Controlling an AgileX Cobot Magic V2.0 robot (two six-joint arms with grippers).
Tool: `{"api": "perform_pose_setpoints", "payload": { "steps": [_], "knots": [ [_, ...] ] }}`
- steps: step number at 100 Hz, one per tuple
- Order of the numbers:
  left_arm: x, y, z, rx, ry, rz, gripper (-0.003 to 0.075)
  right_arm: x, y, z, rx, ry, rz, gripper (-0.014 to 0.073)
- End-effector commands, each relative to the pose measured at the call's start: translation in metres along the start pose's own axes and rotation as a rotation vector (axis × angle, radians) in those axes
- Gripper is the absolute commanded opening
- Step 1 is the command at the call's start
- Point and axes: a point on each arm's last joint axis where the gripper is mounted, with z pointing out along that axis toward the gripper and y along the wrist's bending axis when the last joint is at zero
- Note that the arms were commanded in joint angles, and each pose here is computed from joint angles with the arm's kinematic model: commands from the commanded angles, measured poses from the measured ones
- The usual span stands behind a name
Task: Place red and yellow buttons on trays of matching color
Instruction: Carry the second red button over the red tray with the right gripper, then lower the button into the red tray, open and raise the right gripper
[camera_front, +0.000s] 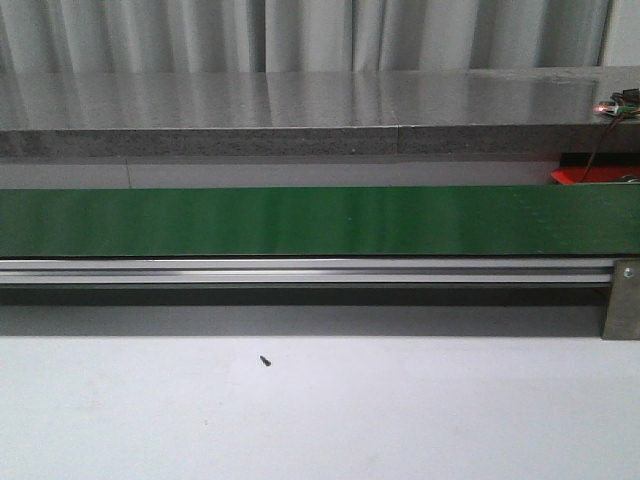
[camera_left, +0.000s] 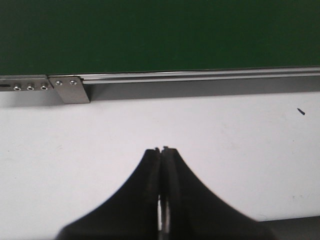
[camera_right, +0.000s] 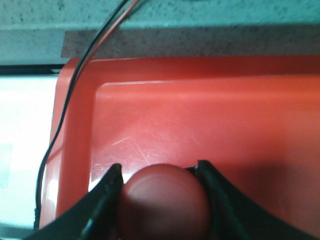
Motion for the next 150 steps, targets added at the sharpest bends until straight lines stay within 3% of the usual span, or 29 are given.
{"api": "perform_pose_setpoints", "payload": {
  "steps": [1,34,44,55,63,92,102,116,141,150],
  "knots": [
    [-0.012,-0.002,-0.006,0.004,-0.090,0.000,-0.0020,-0.026,0.003,-0.031,0.017,-0.135,0.005,0.0090],
    [-0.012,-0.002,-0.006,0.004,-0.090,0.000,-0.0020,-0.018,-0.001,-0.012,0.014,-0.101,0.017,0.0106],
    [-0.012,-0.002,-0.006,0.004,-0.090,0.000,-0.0020,-0.017,-0.001,-0.011,0.012,-0.096,0.017,0.0230],
    [-0.012,-0.002,-0.006,0.004,-0.090,0.000,-0.0020,-0.018,-0.002,-0.012,0.019,-0.108,0.017,0.0461],
    [-0.012,-0.002,-0.006,0.004,-0.090,0.000,-0.0020,-0.020,-0.002,-0.014,0.020,-0.116,0.015,0.0547],
    [-0.012,-0.002,-0.006,0.004,-0.090,0.000,-0.0020,-0.033,0.005,-0.031,-0.020,-0.105,-0.013,0.0569],
    [-0.012,-0.002,-0.006,0.004,-0.090,0.000,-0.0020,-0.038,0.008,-0.042,-0.017,-0.125,-0.020,0.0523],
    [-0.012,-0.002,-0.006,0.004,-0.090,0.000,-0.0020,-0.043,0.013,-0.061,-0.018,-0.148,-0.031,0.0379],
    [-0.012,-0.002,-0.006,0.004,-0.090,0.000,-0.0020,-0.047,0.025,-0.092,-0.046,-0.138,-0.058,-0.0069],
    [-0.012,-0.002,-0.006,0.004,-0.090,0.000,-0.0020,-0.044,0.029,-0.101,-0.051,-0.128,-0.059,-0.0058]
  ]
}}
